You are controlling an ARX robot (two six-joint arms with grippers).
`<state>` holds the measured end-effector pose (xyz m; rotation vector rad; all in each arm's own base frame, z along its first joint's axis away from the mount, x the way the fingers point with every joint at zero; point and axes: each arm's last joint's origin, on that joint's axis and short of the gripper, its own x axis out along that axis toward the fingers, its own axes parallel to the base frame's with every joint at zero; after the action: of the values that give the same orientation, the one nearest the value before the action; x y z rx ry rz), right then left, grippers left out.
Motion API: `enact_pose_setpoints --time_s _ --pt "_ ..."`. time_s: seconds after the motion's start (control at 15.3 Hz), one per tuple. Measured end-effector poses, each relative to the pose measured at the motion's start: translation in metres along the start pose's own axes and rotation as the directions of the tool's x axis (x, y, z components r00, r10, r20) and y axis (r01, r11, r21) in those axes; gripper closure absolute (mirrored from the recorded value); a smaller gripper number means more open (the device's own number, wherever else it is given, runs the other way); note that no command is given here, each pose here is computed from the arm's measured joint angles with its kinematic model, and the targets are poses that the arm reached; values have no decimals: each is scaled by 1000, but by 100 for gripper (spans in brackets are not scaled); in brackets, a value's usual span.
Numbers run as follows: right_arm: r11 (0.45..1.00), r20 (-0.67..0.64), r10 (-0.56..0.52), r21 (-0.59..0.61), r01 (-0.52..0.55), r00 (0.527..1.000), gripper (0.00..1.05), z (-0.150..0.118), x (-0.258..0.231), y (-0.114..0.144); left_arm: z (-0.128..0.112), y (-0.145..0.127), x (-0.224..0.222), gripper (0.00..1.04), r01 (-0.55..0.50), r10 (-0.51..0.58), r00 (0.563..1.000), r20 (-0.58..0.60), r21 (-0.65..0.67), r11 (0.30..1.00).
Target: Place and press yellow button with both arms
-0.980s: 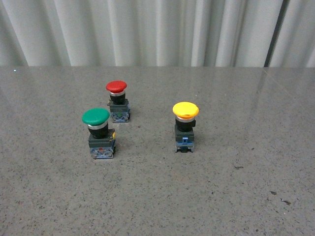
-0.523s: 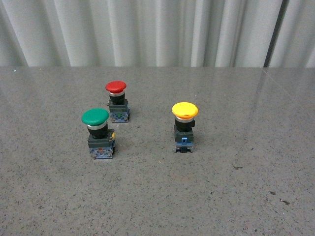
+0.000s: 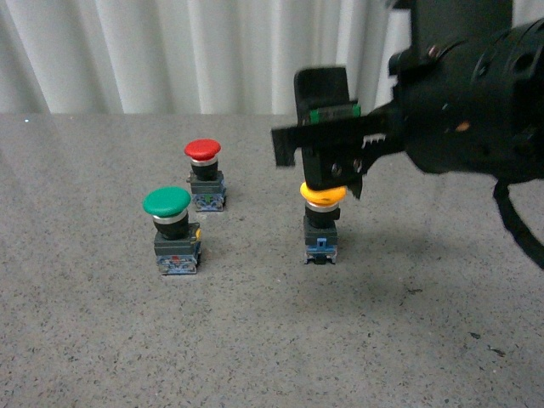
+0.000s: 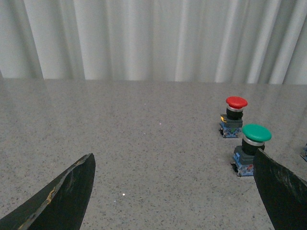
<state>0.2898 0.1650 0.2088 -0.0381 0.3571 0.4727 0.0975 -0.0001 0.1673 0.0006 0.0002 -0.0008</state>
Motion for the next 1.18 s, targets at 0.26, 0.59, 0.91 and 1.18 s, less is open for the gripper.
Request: enact_pose_setpoints --time_s 0.26,0.59,0.91,1.18 --pt "999 -23 -27 -21 27 999 80 0 15 7 0 0 0 7 0 0 1000 0 0 1000" --pt "997 -89 -73 -21 71 993 103 -10 30 3 0 0 0 7 0 0 1000 0 0 1000" --pt "996 -112 -87 -12 86 990 103 -14 33 -4 0 0 0 7 0 0 1000 0 0 1000" --pt "998 -112 -69 -15 68 991 103 -15 34 1 0 0 0 7 0 0 1000 0 0 1000"
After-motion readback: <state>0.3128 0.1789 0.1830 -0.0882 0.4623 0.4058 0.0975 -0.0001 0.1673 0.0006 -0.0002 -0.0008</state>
